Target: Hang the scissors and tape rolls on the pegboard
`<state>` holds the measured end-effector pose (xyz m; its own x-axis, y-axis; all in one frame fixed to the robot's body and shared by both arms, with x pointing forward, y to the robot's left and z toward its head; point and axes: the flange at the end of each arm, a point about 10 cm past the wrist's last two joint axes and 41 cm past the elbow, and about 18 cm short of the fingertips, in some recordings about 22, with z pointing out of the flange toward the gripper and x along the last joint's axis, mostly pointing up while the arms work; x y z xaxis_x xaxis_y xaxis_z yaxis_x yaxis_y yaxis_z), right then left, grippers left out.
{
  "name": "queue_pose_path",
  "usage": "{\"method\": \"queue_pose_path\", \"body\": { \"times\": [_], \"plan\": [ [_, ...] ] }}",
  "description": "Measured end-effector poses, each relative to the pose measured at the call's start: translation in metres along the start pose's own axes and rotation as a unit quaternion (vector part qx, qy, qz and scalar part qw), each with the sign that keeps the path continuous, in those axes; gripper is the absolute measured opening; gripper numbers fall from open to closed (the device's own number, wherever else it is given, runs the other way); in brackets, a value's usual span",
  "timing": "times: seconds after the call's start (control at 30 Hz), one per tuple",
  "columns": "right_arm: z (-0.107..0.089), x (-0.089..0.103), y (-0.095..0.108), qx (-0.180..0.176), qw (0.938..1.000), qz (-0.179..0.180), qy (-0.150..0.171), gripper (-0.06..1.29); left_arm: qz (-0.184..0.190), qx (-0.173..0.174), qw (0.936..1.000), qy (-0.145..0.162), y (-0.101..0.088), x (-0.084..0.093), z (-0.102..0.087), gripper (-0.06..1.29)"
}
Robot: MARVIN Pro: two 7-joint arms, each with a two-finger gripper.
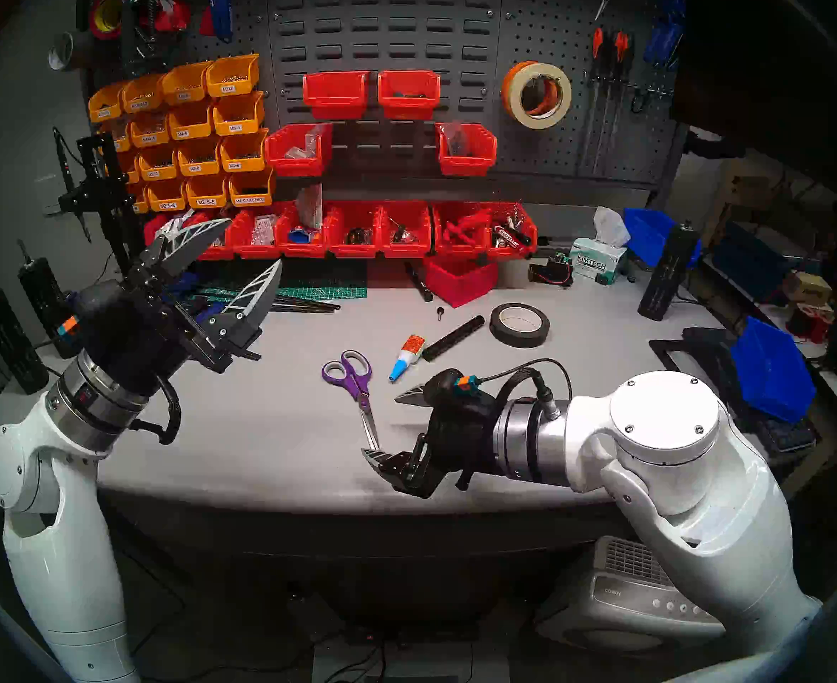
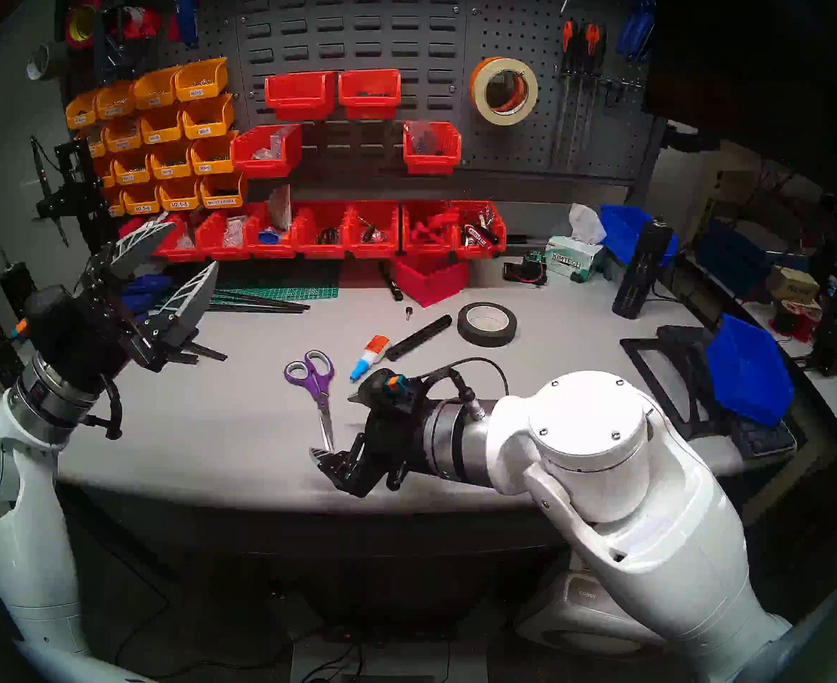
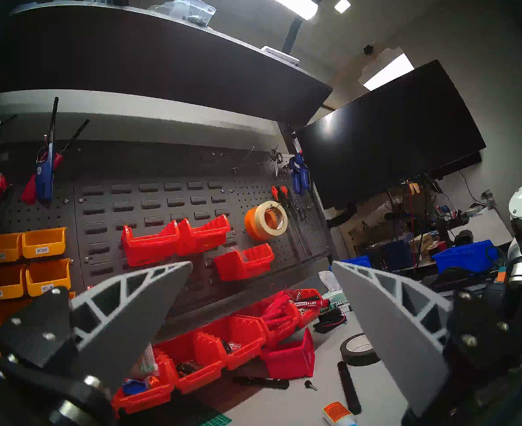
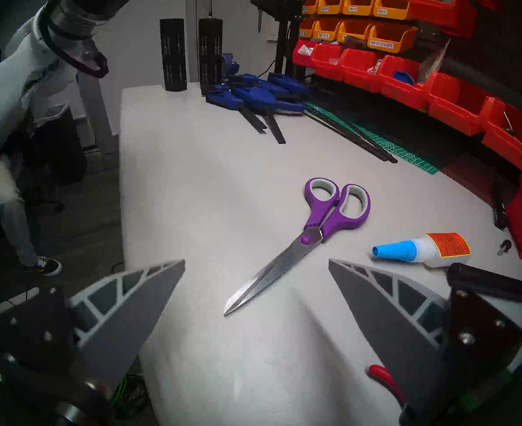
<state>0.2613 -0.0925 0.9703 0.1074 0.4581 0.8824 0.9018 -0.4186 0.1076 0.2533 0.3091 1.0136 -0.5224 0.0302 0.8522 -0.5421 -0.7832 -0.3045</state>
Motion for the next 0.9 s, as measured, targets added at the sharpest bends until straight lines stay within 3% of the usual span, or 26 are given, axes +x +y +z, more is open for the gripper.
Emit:
{"method": "queue_pose_path", "body": {
  "times": [0.47, 0.9],
  "plan": [
    [0.005, 0.005, 0.002, 0.005, 0.9971, -0.067, -0.036, 1.21, 0.006, 0.004, 1.0, 0.003, -0.003, 0.001, 0.0, 1.23],
    [0.012, -0.002, 0.017, -0.001, 0.9969, -0.064, -0.046, 1.21, 0.008, 0.006, 0.9999, 0.006, -0.003, 0.001, 0.003, 1.23]
  ]
}}
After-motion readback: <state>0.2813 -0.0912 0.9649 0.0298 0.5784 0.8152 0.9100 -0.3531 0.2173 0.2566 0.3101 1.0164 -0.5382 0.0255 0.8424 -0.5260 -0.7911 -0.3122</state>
